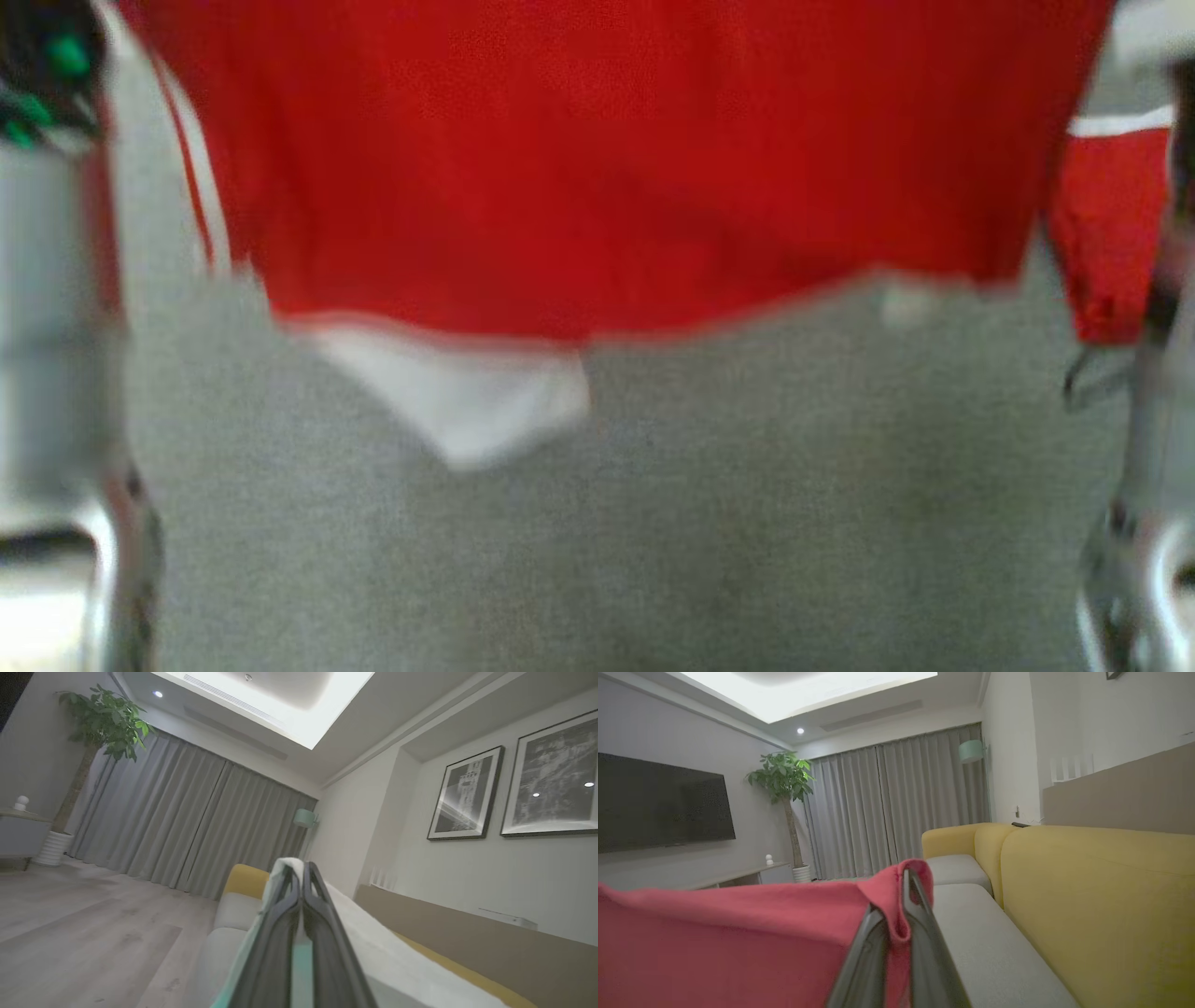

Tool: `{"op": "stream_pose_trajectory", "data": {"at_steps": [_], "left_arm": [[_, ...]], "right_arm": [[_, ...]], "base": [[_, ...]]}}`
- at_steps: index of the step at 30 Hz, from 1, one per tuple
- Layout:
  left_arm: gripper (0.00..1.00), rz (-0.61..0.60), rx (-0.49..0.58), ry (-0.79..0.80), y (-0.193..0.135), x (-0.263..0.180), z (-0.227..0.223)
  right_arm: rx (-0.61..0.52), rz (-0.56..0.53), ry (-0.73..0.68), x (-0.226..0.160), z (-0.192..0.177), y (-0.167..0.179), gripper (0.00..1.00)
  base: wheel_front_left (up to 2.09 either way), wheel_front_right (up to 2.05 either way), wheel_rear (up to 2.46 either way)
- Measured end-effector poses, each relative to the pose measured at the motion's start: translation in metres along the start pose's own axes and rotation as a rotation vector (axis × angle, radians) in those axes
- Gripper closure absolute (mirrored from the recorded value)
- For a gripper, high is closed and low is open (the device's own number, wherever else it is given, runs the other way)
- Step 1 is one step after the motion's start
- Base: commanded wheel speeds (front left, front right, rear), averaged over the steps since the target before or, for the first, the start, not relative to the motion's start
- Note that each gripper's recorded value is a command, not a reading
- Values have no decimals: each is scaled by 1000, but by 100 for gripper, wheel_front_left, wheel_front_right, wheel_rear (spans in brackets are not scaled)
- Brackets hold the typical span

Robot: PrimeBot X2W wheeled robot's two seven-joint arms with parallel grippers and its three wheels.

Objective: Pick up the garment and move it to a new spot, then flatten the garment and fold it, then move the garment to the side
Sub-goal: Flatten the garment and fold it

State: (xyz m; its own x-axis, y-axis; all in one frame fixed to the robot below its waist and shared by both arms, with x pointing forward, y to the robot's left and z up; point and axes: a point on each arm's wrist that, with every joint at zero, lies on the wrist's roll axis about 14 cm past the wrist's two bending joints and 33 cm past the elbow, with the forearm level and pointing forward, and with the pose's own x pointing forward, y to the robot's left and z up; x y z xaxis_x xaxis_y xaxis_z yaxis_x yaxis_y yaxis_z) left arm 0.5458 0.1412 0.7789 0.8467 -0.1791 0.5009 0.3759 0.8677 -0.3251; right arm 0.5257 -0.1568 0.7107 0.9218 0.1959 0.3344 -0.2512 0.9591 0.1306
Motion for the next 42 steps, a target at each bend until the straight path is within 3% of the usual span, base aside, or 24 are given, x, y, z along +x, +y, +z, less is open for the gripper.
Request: {"op": "stream_pose_trajectory", "data": {"at_steps": [7,14,19,23,26,33,42], "left_arm": [[100,78,94,-56,57,70,-25],[100,80,127,-23,74,74,-46],[100,118,154,161,96,35,-109],[100,176,172,373,120,-31,-173],[100,169,201,555,124,-88,-212],[100,101,191,855,110,-191,-239],[100,23,181,1020,88,-263,-209]], "right_arm": [[-95,-35,-38,100,-31,-29,100],[-112,-41,24,115,-89,-31,100],[-144,-53,229,85,-159,-42,100],[-167,-59,489,30,-228,-49,100],[-181,-65,649,-8,-258,-55,100],[-228,-59,873,-66,-275,-62,100],[-216,-5,972,-117,-266,-46,100]], "base": [[0,0,0],[0,0,0],[0,0,0],[0,0,0],[0,0,0],[0,0,0],[0,0,0]]}}
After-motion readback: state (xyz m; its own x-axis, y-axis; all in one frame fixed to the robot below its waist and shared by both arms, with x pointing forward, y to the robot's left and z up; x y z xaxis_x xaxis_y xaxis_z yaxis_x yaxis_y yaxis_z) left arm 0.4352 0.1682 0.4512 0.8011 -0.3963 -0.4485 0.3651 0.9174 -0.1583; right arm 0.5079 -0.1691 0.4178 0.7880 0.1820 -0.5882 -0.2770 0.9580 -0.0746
